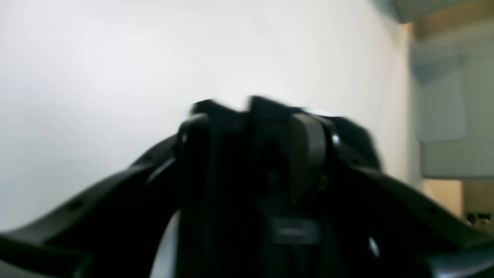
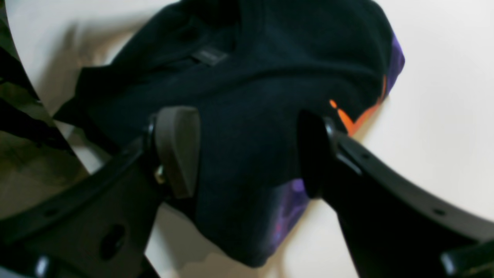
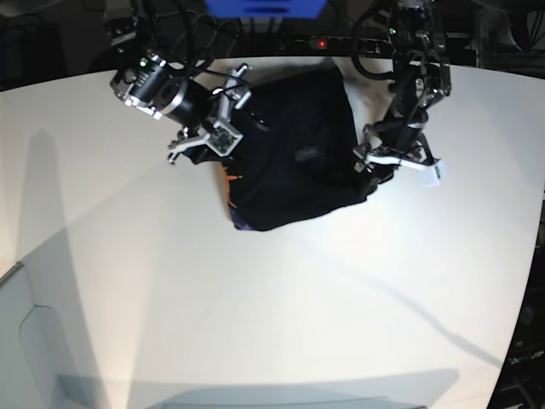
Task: Fold the T-shirt properly
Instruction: 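Flip the bundle over with both grippers to show the printed front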
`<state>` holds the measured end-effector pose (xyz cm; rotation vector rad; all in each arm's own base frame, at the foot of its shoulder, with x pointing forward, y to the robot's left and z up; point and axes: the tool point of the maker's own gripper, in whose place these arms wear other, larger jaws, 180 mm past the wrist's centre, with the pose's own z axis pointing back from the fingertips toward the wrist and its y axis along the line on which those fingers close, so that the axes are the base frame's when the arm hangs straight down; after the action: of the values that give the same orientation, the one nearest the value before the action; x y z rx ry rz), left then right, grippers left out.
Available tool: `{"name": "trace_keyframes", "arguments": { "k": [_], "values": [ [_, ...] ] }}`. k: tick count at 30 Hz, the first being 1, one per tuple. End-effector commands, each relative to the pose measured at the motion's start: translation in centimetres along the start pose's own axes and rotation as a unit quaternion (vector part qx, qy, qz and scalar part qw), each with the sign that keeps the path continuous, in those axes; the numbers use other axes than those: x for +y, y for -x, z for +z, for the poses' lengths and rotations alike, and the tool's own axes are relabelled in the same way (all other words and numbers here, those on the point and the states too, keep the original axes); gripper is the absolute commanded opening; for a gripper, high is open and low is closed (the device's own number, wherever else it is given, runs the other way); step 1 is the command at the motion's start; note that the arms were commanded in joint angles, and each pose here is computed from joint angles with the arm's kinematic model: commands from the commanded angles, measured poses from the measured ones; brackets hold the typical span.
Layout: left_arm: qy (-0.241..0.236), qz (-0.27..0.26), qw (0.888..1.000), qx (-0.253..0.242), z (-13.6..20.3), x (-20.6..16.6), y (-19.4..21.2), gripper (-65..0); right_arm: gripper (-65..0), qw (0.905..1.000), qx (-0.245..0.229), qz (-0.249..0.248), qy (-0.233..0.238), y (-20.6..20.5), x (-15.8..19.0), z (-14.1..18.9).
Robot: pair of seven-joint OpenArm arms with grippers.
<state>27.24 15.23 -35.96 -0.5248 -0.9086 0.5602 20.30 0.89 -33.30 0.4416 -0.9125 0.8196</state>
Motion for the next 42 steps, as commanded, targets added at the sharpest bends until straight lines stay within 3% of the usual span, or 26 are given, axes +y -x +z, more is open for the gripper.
{"name": "trace_keyframes", "arguments": {
  "k": [1, 7, 11, 14, 23, 31, 42],
  "values": [
    [0.018, -0.003, 1.000, -0.013, -0.3, -1.1, -0.9, -33.4, -24.6, 0.9997, -0.025, 0.004, -0.006, -1.2, 0.2, 0.2],
    [0.026, -0.003, 1.000, -0.005, -1.0, -1.8, -0.3, -36.7, -24.6, 0.9997, -0.023, 0.004, -0.006, -1.1, 0.2, 0.2],
    [0.037, -0.001, 0.999, -0.015, -1.5, -2.8, -1.0, -49.8, -24.6, 0.9997, -0.022, 0.004, -0.006, -1.1, 0.2, 0.1],
    [0.037, 0.005, 0.999, -0.011, -1.7, -2.7, -0.8, -65.0, -24.6, 0.9998, -0.017, -0.001, -0.009, -0.6, 0.4, 0.1],
    [0.047, -0.011, 0.998, -0.036, 0.9, -3.6, -2.0, -65.0, -24.6, 0.9999, -0.010, -0.005, -0.011, -0.1, 0.5, -0.2],
    [-0.003, -0.006, 0.997, -0.079, 2.8, 0.1, -4.9, -65.0, -24.6, 0.9999, -0.012, -0.003, -0.010, -0.3, 0.3, -0.2],
    [-0.056, 0.028, 0.997, -0.034, 1.7, 4.8, -1.7, -65.0, -24.6, 0.9999, -0.011, -0.004, -0.012, -0.2, 0.3, -0.3]
  ]
}}
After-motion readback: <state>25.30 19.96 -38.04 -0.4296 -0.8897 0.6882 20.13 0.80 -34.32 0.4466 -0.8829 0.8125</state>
